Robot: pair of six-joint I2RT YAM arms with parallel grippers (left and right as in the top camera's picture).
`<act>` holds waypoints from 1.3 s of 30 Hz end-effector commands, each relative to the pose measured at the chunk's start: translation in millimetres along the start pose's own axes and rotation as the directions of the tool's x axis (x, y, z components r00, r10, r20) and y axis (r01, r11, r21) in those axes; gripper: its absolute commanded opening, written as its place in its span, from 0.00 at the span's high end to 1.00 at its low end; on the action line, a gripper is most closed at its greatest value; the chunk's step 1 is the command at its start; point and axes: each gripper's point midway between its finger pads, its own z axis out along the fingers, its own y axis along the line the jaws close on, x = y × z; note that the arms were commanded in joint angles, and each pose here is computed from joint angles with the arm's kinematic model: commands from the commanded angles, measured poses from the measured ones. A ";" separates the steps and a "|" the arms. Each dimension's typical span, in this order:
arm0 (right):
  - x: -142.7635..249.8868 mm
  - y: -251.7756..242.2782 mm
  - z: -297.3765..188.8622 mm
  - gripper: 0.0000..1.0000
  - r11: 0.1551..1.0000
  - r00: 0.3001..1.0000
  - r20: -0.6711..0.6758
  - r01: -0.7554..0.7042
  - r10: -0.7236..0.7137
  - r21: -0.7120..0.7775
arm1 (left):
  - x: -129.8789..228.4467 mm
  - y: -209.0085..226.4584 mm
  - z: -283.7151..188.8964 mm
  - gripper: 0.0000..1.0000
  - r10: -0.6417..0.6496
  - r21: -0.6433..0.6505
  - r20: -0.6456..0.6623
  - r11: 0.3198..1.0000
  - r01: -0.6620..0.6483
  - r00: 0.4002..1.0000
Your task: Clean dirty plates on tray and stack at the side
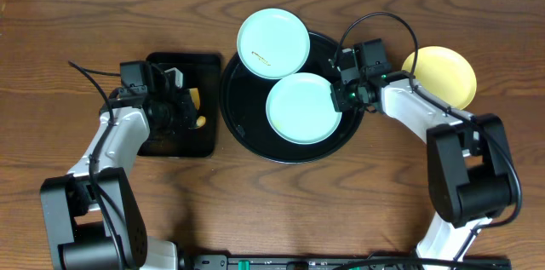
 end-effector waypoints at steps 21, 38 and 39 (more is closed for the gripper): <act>-75.1 27.9 -164.5 0.99 0.715 0.879 0.440 -0.189 -0.181 0.673 | -25.2 -5.7 -4.9 0.92 0.095 0.004 0.100 0.995 -0.096 0.990; -72.8 30.9 -161.7 0.99 0.735 0.868 0.481 -0.245 -0.125 0.632 | -51.7 -15.0 -18.9 0.92 0.131 0.006 0.219 0.991 -0.136 0.967; -72.8 31.7 -160.7 0.99 0.740 0.869 0.480 -0.242 -0.123 0.628 | -51.7 -15.6 -19.9 0.92 0.122 0.009 0.220 0.992 -0.127 0.968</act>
